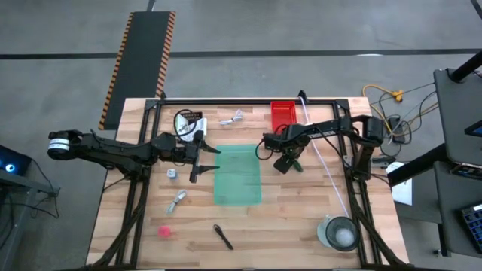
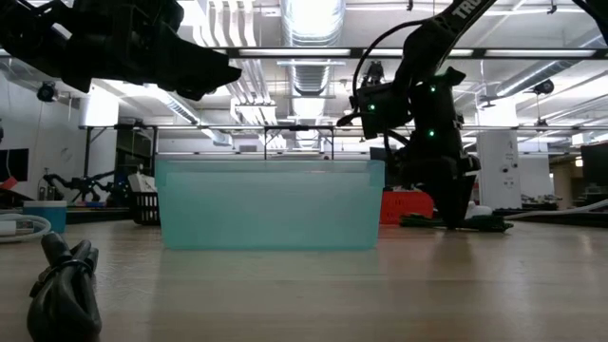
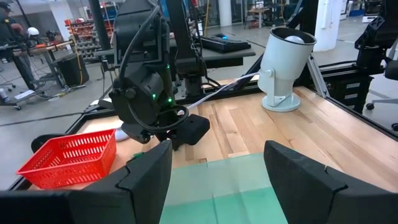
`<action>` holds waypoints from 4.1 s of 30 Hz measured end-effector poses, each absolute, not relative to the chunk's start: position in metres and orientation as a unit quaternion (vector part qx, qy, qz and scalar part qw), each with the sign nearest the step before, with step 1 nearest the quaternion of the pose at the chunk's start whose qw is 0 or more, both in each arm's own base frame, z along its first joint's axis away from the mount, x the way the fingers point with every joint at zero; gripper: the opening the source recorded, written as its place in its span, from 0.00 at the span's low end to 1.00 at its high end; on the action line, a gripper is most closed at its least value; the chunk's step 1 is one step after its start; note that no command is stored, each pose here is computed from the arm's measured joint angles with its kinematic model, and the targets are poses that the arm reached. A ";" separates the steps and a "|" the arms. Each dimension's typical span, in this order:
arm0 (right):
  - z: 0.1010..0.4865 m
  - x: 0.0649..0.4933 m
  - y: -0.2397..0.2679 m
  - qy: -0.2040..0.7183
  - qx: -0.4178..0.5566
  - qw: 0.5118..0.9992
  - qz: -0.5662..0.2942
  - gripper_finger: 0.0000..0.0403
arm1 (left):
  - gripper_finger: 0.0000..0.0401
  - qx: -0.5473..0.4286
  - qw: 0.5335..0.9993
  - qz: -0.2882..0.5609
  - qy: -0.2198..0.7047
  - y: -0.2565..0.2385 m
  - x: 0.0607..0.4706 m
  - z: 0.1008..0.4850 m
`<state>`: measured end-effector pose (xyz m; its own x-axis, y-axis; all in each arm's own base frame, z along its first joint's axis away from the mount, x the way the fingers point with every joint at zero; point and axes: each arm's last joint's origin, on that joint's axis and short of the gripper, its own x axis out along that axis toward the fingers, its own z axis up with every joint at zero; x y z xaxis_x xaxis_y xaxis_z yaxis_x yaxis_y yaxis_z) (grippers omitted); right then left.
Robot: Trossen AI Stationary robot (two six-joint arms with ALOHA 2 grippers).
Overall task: Pick and place items into bin
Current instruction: Put the green charger cable into the blue bin
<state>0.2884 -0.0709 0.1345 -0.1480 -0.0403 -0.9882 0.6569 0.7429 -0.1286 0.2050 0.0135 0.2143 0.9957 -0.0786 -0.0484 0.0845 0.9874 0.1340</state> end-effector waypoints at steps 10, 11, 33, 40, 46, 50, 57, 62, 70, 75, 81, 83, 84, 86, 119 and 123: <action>0.134 0.289 -0.071 0.706 0.211 0.620 -0.271 0.31 | 0.59 0.068 0.997 -0.041 0.021 0.013 0.205 0.214; 0.134 0.289 -0.071 0.706 0.211 0.620 -0.270 0.29 | 0.59 0.068 0.997 -0.041 0.021 0.013 0.205 0.214; 0.143 0.286 -0.071 0.697 0.205 0.631 -0.272 0.08 | 0.59 0.068 0.997 -0.041 0.023 0.014 0.206 0.214; 0.153 0.285 -0.070 0.683 0.208 0.645 -0.271 0.08 | 0.59 0.068 0.997 -0.041 0.023 0.014 0.206 0.214; 0.167 0.283 -0.068 0.665 0.207 0.667 -0.265 0.08 | 0.59 0.068 0.997 -0.041 0.023 0.014 0.206 0.214; 0.177 0.285 -0.065 0.642 0.204 0.694 -0.256 0.08 | 0.59 0.068 0.997 -0.041 0.023 0.014 0.206 0.214; 0.196 0.289 -0.057 0.590 0.187 0.745 -0.248 0.08 | 0.59 0.068 0.997 -0.041 0.024 0.014 0.206 0.213; 0.207 0.291 -0.052 0.560 0.159 0.775 -0.246 0.08 | 0.59 0.068 0.997 -0.041 0.024 0.014 0.206 0.213; 0.213 0.299 -0.042 0.531 0.133 0.809 -0.213 0.08 | 0.59 0.068 0.997 -0.041 0.023 0.014 0.206 0.214; 0.215 0.305 -0.035 0.509 0.121 0.828 -0.202 0.08 | 0.59 0.068 0.997 -0.041 0.023 0.014 0.206 0.214; 0.216 0.307 -0.027 0.499 0.079 0.837 -0.212 0.08 | 0.59 0.068 0.997 -0.041 0.023 0.014 0.206 0.214; 0.216 0.307 -0.025 0.497 0.073 0.838 -0.214 0.08 | 0.59 0.068 0.997 -0.041 0.023 0.014 0.206 0.214; 0.217 0.308 -0.024 0.495 0.071 0.839 -0.212 0.08 | 0.59 0.068 0.997 -0.041 0.023 0.014 0.206 0.214; 0.218 0.310 -0.023 0.487 0.066 0.846 -0.208 0.08 | 0.59 0.068 0.997 -0.041 0.023 0.014 0.206 0.214; 0.225 0.337 0.016 0.294 -0.030 0.952 -0.079 0.08 | 0.59 0.068 0.997 -0.041 0.023 0.014 0.206 0.213; 0.221 0.337 0.016 0.263 -0.030 0.961 -0.078 0.08 | 0.59 0.068 0.997 -0.041 0.024 0.014 0.207 0.213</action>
<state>0.3367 0.0161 0.2212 0.8496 -0.1660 -0.5006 0.1341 0.9860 -0.0993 0.2065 0.0136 0.2127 0.9955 -0.0786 -0.0528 0.0850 0.9875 0.1330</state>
